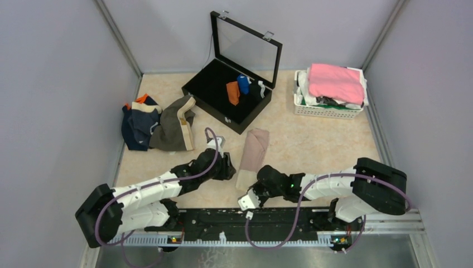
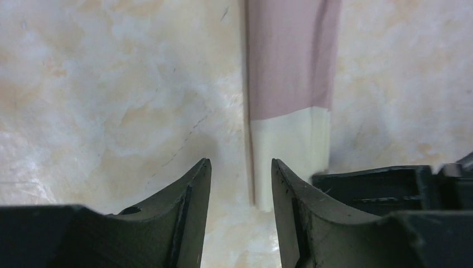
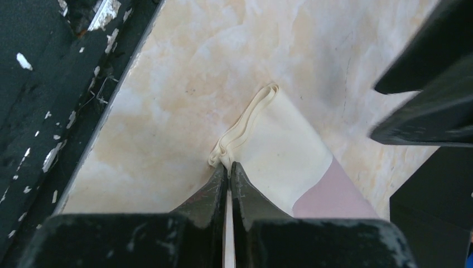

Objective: Roll the underwear
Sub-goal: Roll the underwear to the center of the board.

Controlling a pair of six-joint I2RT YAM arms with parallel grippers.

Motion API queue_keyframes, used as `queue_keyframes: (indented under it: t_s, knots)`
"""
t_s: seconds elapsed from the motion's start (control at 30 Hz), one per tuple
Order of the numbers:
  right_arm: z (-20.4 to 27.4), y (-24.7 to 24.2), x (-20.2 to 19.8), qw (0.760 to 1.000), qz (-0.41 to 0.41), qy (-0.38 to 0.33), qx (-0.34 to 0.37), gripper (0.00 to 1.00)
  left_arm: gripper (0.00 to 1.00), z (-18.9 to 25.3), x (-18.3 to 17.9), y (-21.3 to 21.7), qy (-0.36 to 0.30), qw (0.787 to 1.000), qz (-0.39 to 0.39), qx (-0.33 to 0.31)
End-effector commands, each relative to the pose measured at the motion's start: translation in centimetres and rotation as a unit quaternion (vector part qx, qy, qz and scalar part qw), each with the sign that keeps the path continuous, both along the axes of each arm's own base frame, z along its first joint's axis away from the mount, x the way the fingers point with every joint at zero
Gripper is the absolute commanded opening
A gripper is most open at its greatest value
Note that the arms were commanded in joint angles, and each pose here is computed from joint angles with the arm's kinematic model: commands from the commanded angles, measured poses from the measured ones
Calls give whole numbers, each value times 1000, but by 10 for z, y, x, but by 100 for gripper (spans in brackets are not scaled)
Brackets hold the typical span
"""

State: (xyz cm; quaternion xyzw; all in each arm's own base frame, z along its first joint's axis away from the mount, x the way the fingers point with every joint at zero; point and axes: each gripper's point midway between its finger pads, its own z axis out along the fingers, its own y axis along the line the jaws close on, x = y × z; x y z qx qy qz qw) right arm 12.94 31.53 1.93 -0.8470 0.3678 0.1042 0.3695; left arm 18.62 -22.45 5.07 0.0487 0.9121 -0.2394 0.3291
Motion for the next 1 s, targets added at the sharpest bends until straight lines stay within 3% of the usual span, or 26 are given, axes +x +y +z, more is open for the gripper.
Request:
queue_keyframes:
  t_s: [0.0, 0.07, 0.17, 0.37, 0.63, 0.97]
  knots:
    - [13, -1, 5, 998, -45, 12, 51, 0, 49, 72, 27, -27, -104, 991, -26, -75]
    - [14, -3, 5, 996, -55, 14, 62, 0, 44, 90, 29, -39, -129, 985, -56, -95]
    - [12, -7, 5, 995, -68, 16, 78, 0, 28, 99, 25, -62, -142, 976, -119, -114]
    - [19, -11, 5, 989, -88, 18, 117, 0, 0, 75, 12, -101, -114, 958, -223, -138]
    - [22, -20, -1, 986, -92, 32, 136, 0, 0, 31, 12, -118, -62, 957, -254, -121]
    - [31, -18, -11, 979, -97, 74, 162, 0, 0, 3, 4, -101, -35, 964, -251, -82]
